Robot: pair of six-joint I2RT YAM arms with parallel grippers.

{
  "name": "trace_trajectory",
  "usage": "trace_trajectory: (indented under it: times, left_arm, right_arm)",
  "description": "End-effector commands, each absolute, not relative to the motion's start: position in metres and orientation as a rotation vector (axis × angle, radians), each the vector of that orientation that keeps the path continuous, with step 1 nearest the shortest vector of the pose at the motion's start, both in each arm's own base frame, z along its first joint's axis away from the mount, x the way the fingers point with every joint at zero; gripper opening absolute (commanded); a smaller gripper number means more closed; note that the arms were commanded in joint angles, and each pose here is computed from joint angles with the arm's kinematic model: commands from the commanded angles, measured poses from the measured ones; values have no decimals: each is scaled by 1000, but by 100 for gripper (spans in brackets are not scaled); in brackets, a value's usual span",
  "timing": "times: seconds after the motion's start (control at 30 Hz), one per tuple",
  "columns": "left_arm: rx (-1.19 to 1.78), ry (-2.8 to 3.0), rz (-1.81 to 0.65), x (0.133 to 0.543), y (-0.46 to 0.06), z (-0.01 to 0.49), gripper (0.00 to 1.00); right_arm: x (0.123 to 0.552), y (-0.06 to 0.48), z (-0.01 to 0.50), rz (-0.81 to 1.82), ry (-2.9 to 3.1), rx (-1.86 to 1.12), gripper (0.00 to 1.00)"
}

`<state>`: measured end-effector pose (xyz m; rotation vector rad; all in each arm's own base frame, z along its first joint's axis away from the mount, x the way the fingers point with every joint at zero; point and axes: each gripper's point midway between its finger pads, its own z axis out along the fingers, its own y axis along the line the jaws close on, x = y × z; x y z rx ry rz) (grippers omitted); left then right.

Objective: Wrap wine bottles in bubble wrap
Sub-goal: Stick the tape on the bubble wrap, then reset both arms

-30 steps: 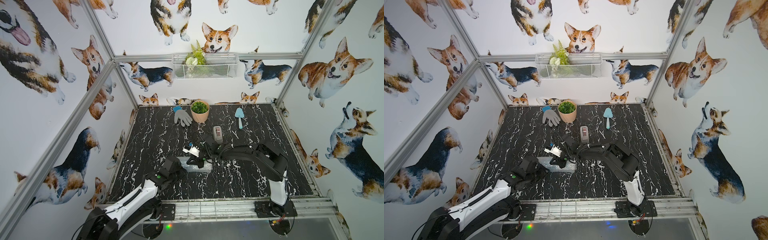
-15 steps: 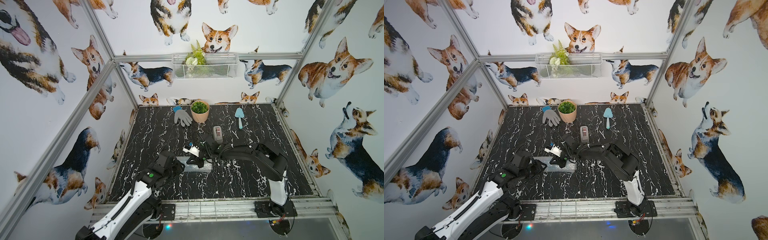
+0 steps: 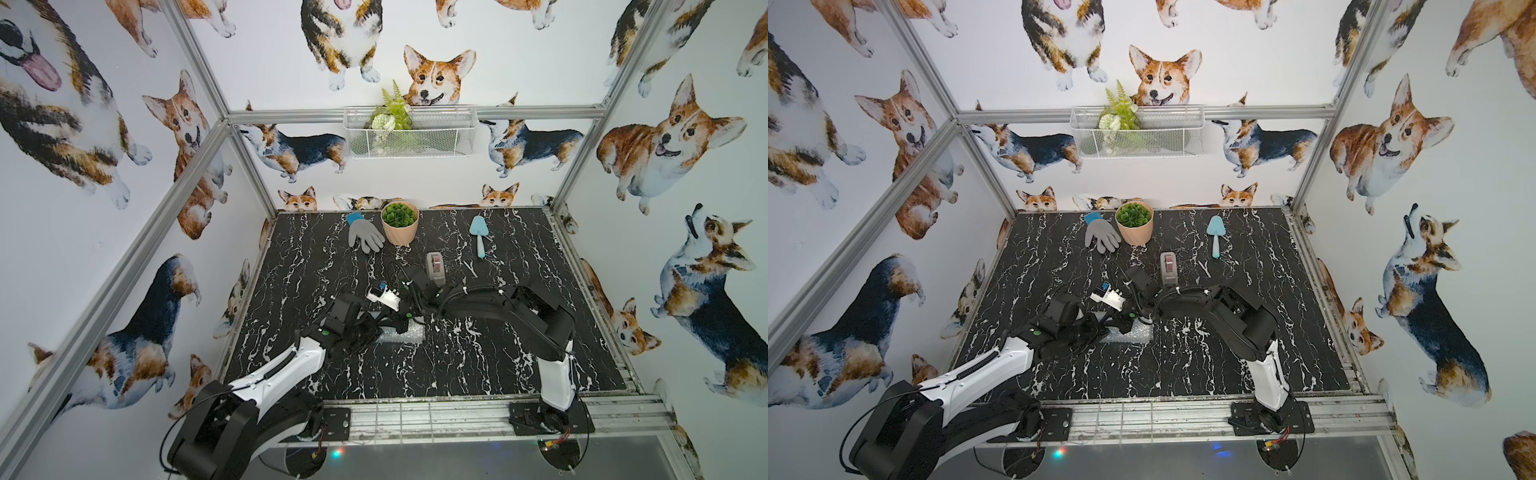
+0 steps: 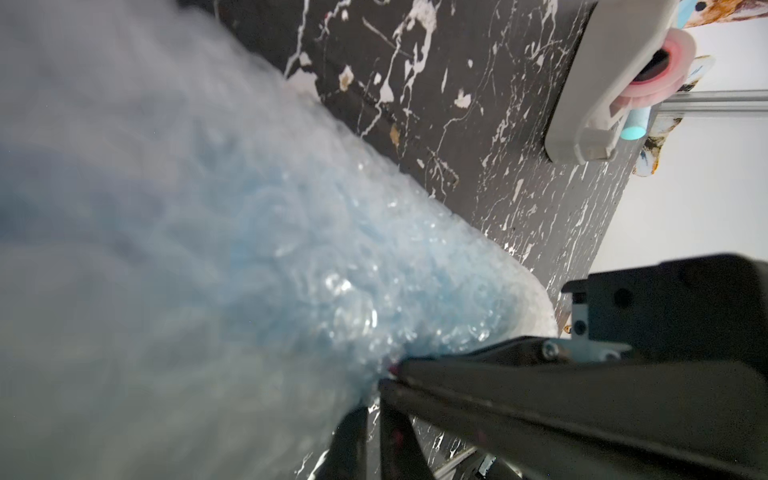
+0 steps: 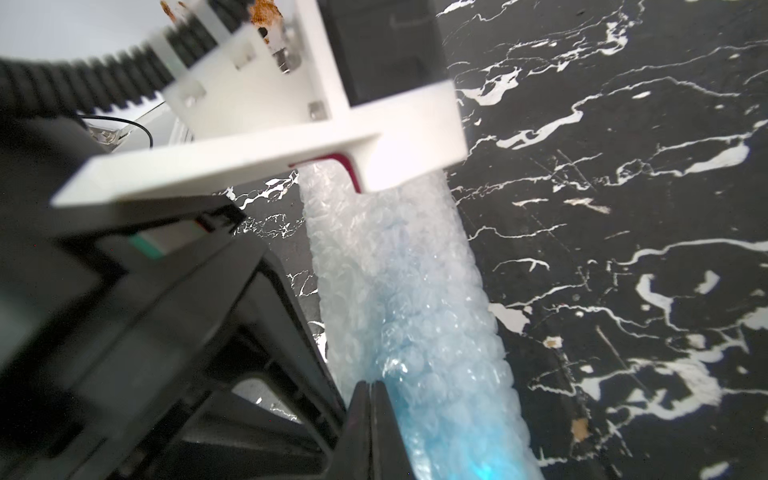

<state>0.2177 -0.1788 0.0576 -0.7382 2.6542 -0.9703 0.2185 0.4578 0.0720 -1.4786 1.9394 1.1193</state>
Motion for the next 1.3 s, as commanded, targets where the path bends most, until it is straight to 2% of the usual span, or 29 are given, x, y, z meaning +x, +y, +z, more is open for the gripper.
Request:
trace_trajectory:
  times: [0.0, 0.17, 0.3, 0.53, 0.7, 0.83, 0.93, 1.0, 1.03, 1.13, 1.27]
  left_arm:
    - [-701, 2648, -904, 221, -170, 53, 11]
    - [-667, 2658, -902, 224, -168, 57, 15]
    - [-644, 2673, -932, 217, -169, 71, 24]
    - [-625, 2654, -882, 196, -147, 107, 43]
    - [-539, 2584, -866, 215, -131, 138, 52]
    - [-403, 2454, -674, 259, -88, 170, 72]
    - [-245, 2348, -376, 306, -54, 200, 87]
    - [-160, 2320, -158, 331, -33, 205, 91]
    - [-135, 2309, -60, 339, -22, 205, 97]
    - [-124, 2224, 148, 359, 14, 203, 100]
    - [-226, 2119, 120, 372, 44, 171, 100]
  right_arm:
    - [221, 446, 51, 1048, 2052, -1469, 4]
    - [226, 446, 53, 1052, 2054, -1456, 4]
    - [230, 448, 68, 1072, 2040, -1434, 7]
    - [239, 448, 131, 1197, 1971, -1359, 29]
    - [254, 423, 175, 1194, 1956, -1280, 42]
    - [284, 363, 195, 1035, 2033, -1120, 55]
    - [311, 300, 205, 958, 2088, -916, 70]
    - [330, 250, 214, 902, 2106, -748, 78]
    - [336, 230, 217, 860, 2112, -681, 81]
    - [355, 155, 214, 609, 2140, -454, 91]
    - [368, 65, 189, 253, 2120, -146, 100]
